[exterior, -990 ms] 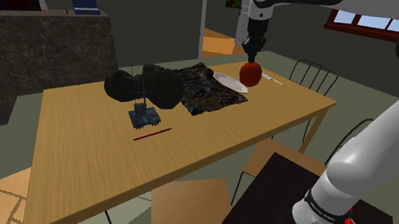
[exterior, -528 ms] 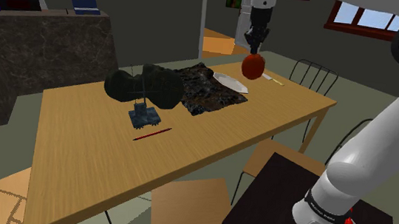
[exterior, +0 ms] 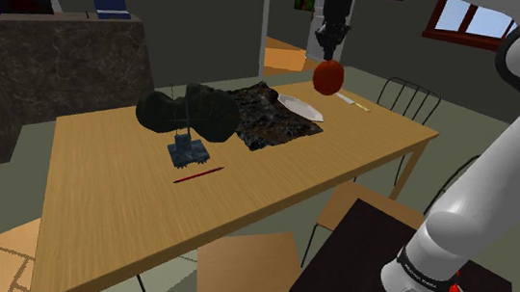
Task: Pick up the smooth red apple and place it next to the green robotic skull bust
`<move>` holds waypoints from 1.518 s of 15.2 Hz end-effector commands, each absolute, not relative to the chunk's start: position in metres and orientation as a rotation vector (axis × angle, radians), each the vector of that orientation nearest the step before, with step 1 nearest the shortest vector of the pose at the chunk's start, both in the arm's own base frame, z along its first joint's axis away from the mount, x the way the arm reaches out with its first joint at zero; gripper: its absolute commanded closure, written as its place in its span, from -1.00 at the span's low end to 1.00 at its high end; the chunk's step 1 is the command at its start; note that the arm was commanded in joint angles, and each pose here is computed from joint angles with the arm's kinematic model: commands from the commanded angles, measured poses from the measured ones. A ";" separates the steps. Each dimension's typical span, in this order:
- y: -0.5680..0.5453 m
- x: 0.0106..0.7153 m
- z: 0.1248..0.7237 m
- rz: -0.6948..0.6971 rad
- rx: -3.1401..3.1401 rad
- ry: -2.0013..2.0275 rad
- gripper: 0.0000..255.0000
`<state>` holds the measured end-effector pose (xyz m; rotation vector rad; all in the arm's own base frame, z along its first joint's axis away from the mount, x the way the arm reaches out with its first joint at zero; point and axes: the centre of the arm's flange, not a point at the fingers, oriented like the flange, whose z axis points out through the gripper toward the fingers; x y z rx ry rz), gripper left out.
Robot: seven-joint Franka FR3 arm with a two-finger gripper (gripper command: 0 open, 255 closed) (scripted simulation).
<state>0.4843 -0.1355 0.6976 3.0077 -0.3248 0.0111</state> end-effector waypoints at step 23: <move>0.088 0.611 0.672 0.011 3.008 -0.325 1.00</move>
